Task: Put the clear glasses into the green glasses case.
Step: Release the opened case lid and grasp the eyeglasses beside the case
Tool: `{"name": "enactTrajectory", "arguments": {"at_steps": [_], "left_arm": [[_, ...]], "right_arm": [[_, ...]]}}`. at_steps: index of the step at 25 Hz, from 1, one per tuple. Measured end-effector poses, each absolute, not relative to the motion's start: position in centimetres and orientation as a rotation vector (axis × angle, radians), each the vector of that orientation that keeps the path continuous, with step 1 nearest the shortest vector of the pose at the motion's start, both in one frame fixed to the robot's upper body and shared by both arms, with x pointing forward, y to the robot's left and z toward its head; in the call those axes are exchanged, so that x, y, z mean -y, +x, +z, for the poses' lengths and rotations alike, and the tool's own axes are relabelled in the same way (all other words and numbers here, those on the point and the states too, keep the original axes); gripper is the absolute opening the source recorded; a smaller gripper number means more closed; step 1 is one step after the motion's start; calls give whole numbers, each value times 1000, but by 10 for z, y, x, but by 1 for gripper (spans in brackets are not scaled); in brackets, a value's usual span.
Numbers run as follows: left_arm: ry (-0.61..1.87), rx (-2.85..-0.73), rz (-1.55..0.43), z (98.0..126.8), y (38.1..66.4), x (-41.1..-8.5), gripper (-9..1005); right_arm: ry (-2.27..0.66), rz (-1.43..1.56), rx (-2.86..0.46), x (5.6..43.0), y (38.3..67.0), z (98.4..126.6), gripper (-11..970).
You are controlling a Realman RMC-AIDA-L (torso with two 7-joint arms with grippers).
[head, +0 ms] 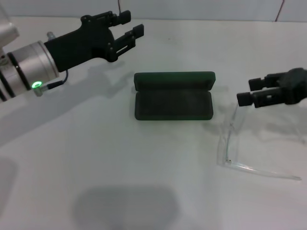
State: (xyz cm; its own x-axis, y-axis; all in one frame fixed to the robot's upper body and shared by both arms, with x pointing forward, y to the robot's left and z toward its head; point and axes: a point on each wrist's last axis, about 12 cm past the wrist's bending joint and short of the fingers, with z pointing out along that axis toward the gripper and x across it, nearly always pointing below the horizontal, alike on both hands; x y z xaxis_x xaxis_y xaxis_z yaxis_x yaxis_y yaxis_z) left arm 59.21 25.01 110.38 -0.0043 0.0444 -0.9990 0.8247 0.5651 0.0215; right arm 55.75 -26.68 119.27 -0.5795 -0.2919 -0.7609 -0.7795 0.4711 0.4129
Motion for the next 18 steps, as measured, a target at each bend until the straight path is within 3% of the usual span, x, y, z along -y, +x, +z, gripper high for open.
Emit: {"name": "enactTrajectory", "arguments": {"at_steps": [7,18], "left_arm": [[830,-1485,-745,1105,586,-259,466],[979,-1536,-737,1105,584,-264,468]], "right_arm": [[-794,861,-2369,247,588,1229,846],[-772,706,-2752,192,604,1247,842]]}}
